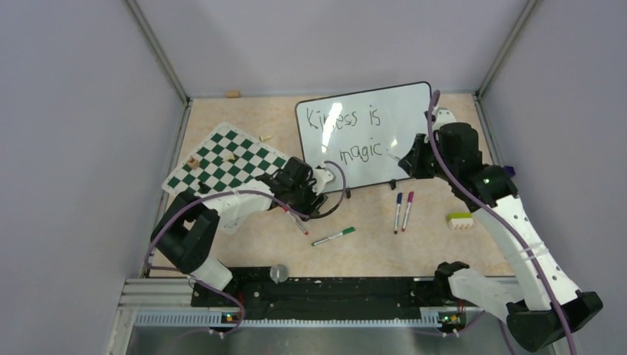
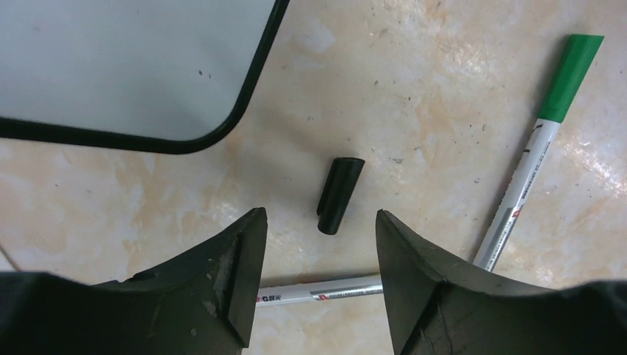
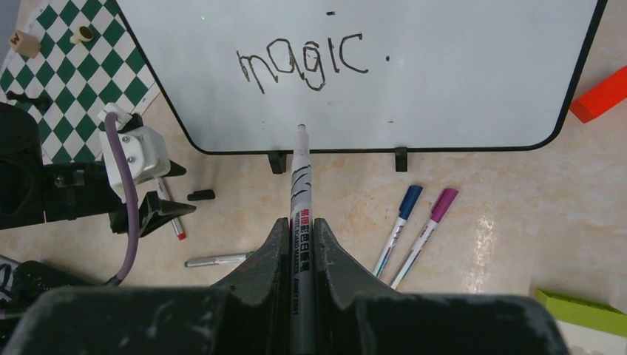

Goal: Write a sentence on the whiteboard
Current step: Close the whiteboard marker at the center of the board.

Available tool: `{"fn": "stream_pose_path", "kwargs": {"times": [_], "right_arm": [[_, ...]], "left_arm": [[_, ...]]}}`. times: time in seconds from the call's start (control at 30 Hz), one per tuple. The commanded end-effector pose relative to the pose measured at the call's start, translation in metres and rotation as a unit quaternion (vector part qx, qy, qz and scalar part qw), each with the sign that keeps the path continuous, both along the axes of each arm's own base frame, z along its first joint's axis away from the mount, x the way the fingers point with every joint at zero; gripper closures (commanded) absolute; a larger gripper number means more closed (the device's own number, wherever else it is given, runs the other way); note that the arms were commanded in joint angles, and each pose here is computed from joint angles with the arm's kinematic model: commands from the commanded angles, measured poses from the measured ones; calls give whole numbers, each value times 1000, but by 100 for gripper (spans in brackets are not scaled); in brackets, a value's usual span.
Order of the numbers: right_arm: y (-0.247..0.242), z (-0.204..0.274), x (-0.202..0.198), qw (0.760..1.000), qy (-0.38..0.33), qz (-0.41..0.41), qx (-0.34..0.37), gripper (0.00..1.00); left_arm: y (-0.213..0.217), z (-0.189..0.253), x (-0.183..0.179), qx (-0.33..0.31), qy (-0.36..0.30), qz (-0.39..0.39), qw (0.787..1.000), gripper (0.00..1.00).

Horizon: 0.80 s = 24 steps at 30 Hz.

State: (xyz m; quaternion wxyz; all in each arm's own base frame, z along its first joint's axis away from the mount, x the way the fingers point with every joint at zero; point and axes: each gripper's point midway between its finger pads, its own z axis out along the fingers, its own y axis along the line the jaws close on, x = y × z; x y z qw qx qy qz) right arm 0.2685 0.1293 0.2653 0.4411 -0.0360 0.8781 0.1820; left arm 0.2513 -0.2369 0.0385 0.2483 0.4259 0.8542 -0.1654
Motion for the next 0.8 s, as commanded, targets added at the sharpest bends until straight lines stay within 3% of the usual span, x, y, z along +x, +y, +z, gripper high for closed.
{"fn": "stream_pose_path", "kwargs": {"times": [0.0,0.47,0.53,0.63,0.77], "right_arm": [[-7,25,-5,999,-34,-18,10,100],[-12,27,1,999,-41,-26,-9,100],[-11,28,2,999,-42,-23,-11,100],[-10,30,5,999,-42,-20,-14,100],[-7,33,12,999,-46,-15,-16,100]], "left_arm": [[-13,11,17,0,-31,-22,999,41],[-13,-12,4,57,-3,-52,997,46],[-13,-21,2,74,17,-51,996,52],[-14,-30,-5,87,45,-49,994,69],[-13,-30,-12,87,44,-45,994,87]]}}
